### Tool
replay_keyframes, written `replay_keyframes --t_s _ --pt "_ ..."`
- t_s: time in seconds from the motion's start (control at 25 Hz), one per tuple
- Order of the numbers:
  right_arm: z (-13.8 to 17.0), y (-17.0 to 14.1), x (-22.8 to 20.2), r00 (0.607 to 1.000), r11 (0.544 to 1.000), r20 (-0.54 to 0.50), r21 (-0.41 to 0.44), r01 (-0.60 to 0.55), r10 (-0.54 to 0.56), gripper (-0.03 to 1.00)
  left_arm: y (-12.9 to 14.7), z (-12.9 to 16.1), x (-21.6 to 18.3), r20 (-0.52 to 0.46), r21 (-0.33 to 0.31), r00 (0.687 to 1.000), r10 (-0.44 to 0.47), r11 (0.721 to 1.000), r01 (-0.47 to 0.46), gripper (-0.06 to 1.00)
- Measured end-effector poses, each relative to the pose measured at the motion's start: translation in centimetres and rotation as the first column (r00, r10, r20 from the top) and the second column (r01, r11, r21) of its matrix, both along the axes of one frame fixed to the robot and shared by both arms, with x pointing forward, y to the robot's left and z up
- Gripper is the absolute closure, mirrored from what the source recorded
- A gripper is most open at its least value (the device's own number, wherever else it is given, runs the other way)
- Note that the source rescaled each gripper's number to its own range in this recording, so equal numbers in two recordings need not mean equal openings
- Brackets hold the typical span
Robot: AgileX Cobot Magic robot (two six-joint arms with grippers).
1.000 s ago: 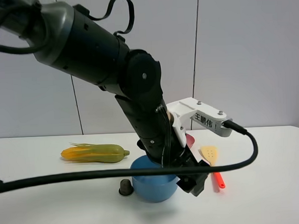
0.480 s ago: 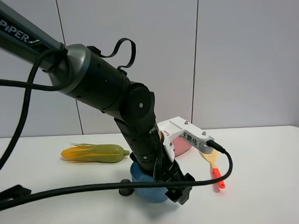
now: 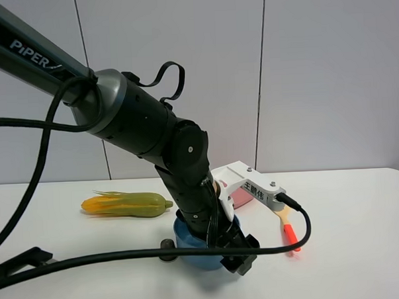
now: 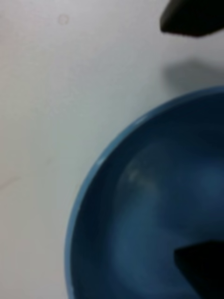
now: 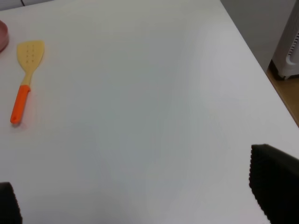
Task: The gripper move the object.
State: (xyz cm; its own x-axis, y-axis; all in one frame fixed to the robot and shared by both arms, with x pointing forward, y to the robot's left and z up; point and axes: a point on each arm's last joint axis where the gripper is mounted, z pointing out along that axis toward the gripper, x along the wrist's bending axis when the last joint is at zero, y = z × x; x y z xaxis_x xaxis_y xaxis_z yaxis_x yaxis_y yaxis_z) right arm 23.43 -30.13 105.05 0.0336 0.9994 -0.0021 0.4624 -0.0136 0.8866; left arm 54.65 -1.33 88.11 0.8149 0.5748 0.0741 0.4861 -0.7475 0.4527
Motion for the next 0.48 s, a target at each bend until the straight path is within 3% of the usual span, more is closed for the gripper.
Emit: replay_keyframes --t_s 0.08,0.2,0.24,0.32,0.48 --pt "0.0 0.0 0.0 1.0 1.0 0.0 0.0 0.0 0.0 -0.03 -0.03 -0.04 -0.02 -0.005 -0.005 1.0 0.006 1.0 -0.006 0.25" --pt "0.0 0.0 0.0 1.0 1.0 0.0 0.0 0.0 0.0 -0.03 -0.05 -0.34 -0.07 -0.018 -0.008 1.0 0.016 1.0 -0.016 0.71" --pt "0.0 0.0 0.0 1.0 1.0 0.0 0.0 0.0 0.0 -0.03 -0.05 -0.47 -0.07 -0.021 -0.006 1.0 0.017 1.0 -0.017 0.8" --pt "0.0 0.0 0.0 1.0 1.0 0.0 0.0 0.0 0.0 -0.03 -0.05 -0.52 -0.07 -0.022 -0.006 1.0 0.017 1.0 -0.017 0.9" --pt "0.0 0.0 0.0 1.0 1.0 0.0 0.0 0.0 0.0 -0.03 -0.02 -0.54 -0.13 -0.03 -0.001 0.999 0.019 1.0 -0.019 0.94"
